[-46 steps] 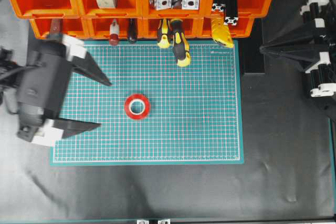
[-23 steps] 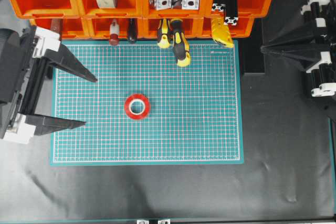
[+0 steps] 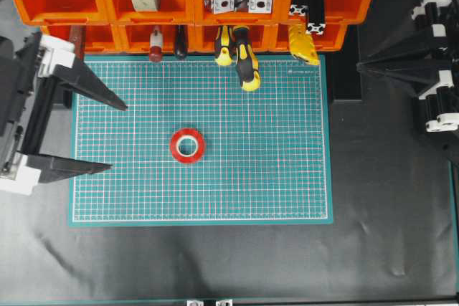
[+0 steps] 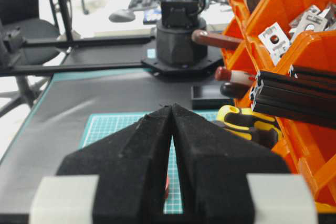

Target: Pick vinyl tape from container rack with left arm.

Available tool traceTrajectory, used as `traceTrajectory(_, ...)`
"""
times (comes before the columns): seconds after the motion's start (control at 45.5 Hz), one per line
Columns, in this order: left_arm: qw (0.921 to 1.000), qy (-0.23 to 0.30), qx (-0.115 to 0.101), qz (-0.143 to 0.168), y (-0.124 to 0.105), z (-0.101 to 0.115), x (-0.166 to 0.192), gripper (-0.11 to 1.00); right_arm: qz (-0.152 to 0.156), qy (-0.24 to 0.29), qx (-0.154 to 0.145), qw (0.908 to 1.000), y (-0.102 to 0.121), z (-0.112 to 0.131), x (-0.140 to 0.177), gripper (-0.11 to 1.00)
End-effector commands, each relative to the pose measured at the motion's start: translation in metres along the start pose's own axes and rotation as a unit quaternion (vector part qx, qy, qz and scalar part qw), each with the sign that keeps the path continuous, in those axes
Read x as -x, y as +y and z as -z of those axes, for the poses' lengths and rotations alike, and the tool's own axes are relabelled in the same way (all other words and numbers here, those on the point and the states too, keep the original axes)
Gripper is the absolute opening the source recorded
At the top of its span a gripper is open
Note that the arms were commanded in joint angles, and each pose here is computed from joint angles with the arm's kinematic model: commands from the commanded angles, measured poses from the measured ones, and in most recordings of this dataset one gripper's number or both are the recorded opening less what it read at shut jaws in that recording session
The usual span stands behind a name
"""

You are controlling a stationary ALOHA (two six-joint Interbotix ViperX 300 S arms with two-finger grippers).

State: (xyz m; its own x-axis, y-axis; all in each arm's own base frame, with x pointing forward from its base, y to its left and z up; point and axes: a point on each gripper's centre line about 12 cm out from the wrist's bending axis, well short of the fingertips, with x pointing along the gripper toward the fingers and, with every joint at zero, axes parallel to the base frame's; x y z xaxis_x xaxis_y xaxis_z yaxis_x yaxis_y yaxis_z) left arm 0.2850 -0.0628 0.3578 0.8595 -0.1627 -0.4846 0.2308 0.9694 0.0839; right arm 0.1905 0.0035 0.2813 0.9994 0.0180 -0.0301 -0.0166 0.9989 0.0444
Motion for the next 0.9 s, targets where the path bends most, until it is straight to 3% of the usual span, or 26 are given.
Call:
traceTrajectory(0.0,0.9997,-0.025,0.002,0.000,0.0002,-0.0082,0.0077,0.89,-0.001,-0.018,-0.002,0.9998,0.0006,-0.0142,-0.0023,0.01)
traceTrajectory(0.878,0.9988,-0.048,0.001,0.000,-0.0001,-0.0106,0.0144,0.89,-0.001,-0.026,-0.003,0.9997,0.0007,-0.0170,-0.0015,0.01)
